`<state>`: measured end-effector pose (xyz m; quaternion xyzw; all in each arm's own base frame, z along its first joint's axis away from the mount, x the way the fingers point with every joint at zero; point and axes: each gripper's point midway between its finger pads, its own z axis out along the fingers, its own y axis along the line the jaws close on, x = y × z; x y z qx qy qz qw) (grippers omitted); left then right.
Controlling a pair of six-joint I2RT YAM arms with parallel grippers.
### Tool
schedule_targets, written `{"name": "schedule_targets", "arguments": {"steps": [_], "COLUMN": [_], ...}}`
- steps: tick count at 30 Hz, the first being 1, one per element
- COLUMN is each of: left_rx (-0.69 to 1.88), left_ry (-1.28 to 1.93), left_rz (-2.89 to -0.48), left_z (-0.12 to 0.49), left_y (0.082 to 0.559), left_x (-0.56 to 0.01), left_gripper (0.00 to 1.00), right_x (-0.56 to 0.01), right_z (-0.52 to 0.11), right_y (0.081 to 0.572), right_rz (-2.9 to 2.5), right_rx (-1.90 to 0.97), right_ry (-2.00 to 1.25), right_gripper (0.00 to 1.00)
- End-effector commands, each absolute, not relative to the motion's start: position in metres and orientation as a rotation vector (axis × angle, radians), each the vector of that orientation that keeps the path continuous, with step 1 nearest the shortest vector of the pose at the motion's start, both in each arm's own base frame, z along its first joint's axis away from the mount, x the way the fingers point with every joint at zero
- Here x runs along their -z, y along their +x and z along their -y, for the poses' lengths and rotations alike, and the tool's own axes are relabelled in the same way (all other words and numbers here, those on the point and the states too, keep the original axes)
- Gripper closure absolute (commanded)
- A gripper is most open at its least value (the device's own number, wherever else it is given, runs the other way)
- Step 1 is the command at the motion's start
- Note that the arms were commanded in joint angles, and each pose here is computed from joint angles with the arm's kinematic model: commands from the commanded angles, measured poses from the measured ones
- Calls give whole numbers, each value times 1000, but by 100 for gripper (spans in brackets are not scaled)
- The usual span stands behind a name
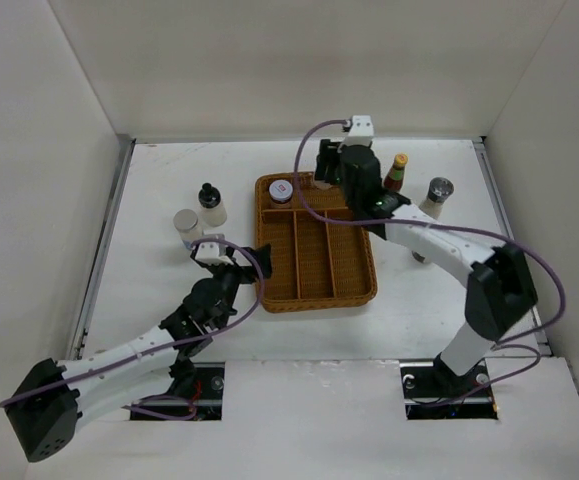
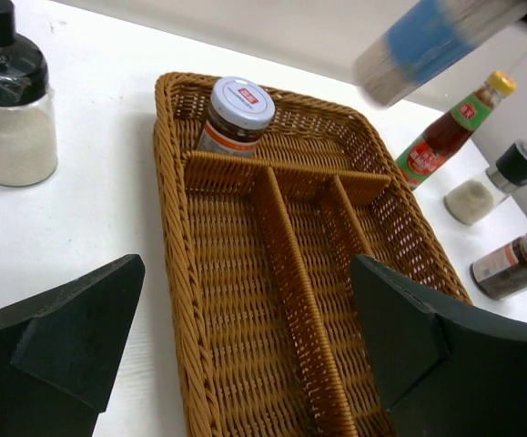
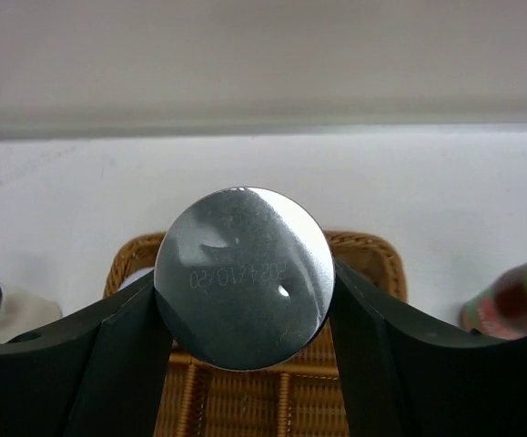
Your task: Organize the condiment bottles
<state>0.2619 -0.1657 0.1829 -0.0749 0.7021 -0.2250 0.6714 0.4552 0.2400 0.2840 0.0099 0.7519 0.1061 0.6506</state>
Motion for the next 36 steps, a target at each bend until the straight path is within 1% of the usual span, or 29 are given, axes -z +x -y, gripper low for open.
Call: {"name": "schedule_targets", "arguments": {"steps": [1, 8, 11, 14, 19, 20, 21, 26, 28, 34, 36], "left_rx": [551, 489, 466, 414, 336, 309, 283, 158, 104, -62, -70], "left_ry": [-209, -237, -257, -287, -336, -350, -368, -444, -477, -568, -571], "left_rz": [-1520, -1568, -1580, -1588, -1571, -1567, -1563, -1571, -1588, -1655, -1688], "left_z": [160, 149, 145, 136, 122, 116, 110, 78, 62, 26, 24], "left_y": [263, 270, 271, 275, 281, 284, 286, 298, 302, 323, 333], "left_x": [-201, -194, -193, -197, -217, -222, -227, -238, -236, -209, -201], "left_gripper": [0, 0, 0, 0, 0, 0, 0, 2, 2, 2, 2], "right_x": [-305, -228, -203, -195, -213, -221, -230, -281, -290, -275, -267], "right_z": [-279, -315, -320, -317, -308, -306, -304, -279, -268, -243, -240], "right_y": [467, 489, 490, 486, 476, 473, 469, 437, 420, 379, 370], "right_rz": [-1641, -1763, -1799, -1808, -1772, -1760, -1750, -1674, -1661, -1668, -1663], "right_rx": [-320, -291, -269, -249, -275, -283, -292, -348, -375, -445, -468], "right_ry": [-17, -70, -80, -70, -39, -33, -29, -3, 5, 31, 29], "right_gripper": [44, 43, 40, 31, 5, 1, 0, 0, 0, 0, 0]}}
